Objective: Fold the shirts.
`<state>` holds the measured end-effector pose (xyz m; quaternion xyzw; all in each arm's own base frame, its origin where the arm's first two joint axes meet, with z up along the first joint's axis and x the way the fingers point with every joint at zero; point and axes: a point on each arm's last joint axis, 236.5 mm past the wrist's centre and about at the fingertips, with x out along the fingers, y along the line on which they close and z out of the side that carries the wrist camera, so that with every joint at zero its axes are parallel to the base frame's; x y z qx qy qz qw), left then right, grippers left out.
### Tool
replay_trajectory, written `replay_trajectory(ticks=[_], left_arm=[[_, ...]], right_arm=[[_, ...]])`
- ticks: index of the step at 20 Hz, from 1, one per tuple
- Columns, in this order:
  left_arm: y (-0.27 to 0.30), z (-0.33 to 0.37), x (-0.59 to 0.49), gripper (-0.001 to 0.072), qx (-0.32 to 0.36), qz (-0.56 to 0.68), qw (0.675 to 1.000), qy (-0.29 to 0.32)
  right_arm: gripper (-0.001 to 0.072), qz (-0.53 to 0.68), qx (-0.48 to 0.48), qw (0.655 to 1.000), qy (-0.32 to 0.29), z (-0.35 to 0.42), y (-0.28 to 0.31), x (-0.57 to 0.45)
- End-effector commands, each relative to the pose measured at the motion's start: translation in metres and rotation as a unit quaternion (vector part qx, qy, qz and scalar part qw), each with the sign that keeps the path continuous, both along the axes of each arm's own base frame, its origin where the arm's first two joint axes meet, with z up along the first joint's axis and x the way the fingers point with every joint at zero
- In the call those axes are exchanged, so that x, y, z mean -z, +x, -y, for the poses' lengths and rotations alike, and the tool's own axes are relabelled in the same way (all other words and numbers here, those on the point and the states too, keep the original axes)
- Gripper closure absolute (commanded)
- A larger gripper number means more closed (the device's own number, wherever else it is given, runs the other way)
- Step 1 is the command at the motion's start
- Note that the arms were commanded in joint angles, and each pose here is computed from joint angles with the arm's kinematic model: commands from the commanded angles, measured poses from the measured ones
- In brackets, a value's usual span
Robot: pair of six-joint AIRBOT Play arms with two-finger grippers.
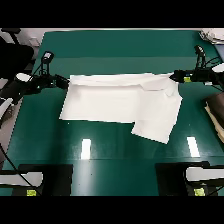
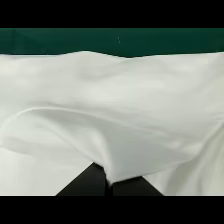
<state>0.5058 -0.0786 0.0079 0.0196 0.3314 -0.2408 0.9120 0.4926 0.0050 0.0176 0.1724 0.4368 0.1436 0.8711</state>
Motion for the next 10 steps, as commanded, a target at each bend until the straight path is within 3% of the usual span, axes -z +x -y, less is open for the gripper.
replay_trajectory(ticks=[1,10], left_arm=[[-0.007,0.002,0.013,0.0684,0.005,-0.024,1.000,-0.002],[-0.009,0.001,0.017,0.0684,0.012,-0.028,1.000,0.007]], right_arm=[[0.0696,-0.023,-0.014,1.000,-0.004,-0.002,-0.010,0.009],[0.0696,-0.061,-0.007,0.998,-0.004,-0.002,-0.032,0.050]])
